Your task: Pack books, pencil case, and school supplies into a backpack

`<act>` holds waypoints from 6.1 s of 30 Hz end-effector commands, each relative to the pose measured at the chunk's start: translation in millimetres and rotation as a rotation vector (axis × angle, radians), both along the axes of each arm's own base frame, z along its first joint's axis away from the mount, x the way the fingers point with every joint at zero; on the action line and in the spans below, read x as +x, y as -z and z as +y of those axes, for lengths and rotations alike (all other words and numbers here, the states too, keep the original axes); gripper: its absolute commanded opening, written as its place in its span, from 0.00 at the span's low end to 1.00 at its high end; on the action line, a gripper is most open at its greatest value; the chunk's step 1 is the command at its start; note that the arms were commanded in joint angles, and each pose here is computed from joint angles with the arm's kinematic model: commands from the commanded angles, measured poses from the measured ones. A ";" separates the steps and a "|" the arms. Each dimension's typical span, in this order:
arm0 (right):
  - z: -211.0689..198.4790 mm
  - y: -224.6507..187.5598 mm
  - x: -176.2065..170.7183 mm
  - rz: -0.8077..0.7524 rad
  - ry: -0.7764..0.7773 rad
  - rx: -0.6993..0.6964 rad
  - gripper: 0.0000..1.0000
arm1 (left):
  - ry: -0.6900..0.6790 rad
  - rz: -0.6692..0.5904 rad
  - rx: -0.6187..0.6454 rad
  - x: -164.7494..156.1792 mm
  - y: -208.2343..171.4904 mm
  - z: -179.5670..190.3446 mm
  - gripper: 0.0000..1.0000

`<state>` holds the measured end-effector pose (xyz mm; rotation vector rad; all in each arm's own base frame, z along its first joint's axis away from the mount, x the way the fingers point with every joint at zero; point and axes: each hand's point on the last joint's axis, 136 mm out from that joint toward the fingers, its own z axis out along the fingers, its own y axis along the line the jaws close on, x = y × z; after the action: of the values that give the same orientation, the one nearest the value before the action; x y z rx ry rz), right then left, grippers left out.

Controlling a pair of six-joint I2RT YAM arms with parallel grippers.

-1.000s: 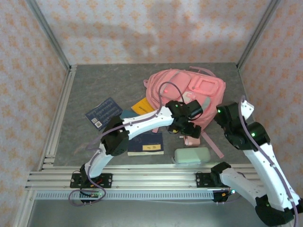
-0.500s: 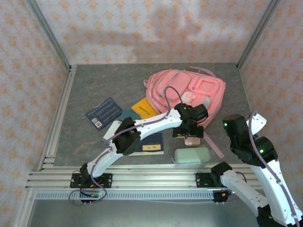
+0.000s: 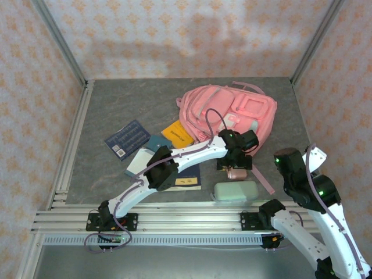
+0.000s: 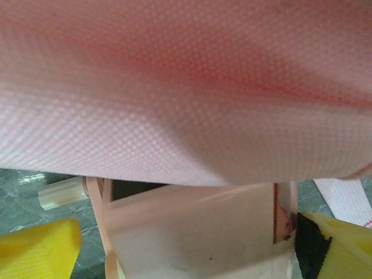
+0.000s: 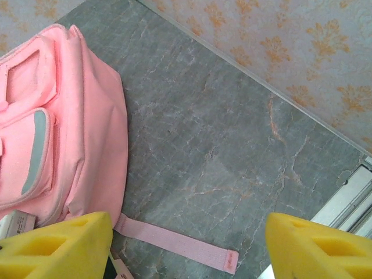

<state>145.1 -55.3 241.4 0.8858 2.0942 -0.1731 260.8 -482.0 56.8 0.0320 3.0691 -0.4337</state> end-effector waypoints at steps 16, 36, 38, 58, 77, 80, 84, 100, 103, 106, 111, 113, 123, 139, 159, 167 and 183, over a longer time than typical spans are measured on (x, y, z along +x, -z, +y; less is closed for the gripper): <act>8.2 10.4 7.0 0.013 -0.030 0.020 0.70 | 0.132 -0.057 0.302 12.6 4.3 77.5 0.78; 44.7 -7.2 34.8 0.005 -0.225 0.072 0.67 | 0.082 -0.155 0.164 36.4 -69.9 86.6 0.49; 55.2 -14.4 45.5 0.003 -0.265 0.084 0.67 | 0.097 -0.186 0.119 33.7 -95.0 87.9 0.49; 162.2 113.2 165.2 0.401 -0.201 0.410 0.12 | -0.298 -0.438 0.029 47.6 -225.9 289.9 0.48; 76.6 23.8 301.8 0.308 -0.109 -0.214 0.33 | -0.452 -0.419 0.207 25.6 -211.0 376.6 0.48; 168.5 17.8 330.2 0.243 -0.457 -0.056 0.44 | -0.464 -0.421 0.226 26.9 -209.1 381.1 0.48; 244.1 32.3 346.0 0.318 -0.619 0.071 0.51 | -0.476 -0.422 0.297 27.2 -206.6 392.5 0.48; 308.9 126.8 385.1 0.374 -0.545 0.193 0.57 | -0.487 -0.380 0.340 27.0 -190.7 397.3 0.48; 313.4 146.6 386.1 0.400 -0.554 0.193 0.54 | -0.482 -0.372 0.344 27.2 -187.7 396.3 0.48; 315.3 157.5 387.4 0.410 -0.567 0.160 0.41 | -0.480 -0.359 0.344 26.8 -183.6 395.4 0.48; 301.5 145.9 380.8 0.426 -0.557 0.082 0.04 | -0.484 -0.362 0.350 27.9 -183.5 397.1 0.48; 296.0 125.5 381.0 0.391 -0.568 0.037 0.00 | -0.487 -0.365 0.348 29.3 -184.4 396.9 0.47; 287.1 18.2 354.3 0.206 -0.665 -0.003 0.00 | -0.496 -0.372 0.331 34.5 -191.3 393.6 0.46; 360.0 15.7 249.0 0.355 -0.970 0.389 0.11 | -0.487 -0.397 0.257 43.6 -204.0 381.1 0.46; 273.6 90.1 267.9 0.585 -0.739 -0.232 0.87 | -0.484 -0.353 0.280 36.7 -191.1 382.6 0.46; 272.8 132.7 278.3 0.654 -0.714 -0.290 0.88 | -0.480 -0.344 0.290 34.4 -185.8 384.0 0.46; 289.8 47.0 277.9 0.420 -0.852 -0.226 0.00 | -0.484 -0.362 0.283 40.5 -190.2 383.2 0.46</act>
<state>419.9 227.4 119.1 -0.2481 2.6971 -0.3634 296.4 -104.3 240.5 -0.5173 2.6545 0.0227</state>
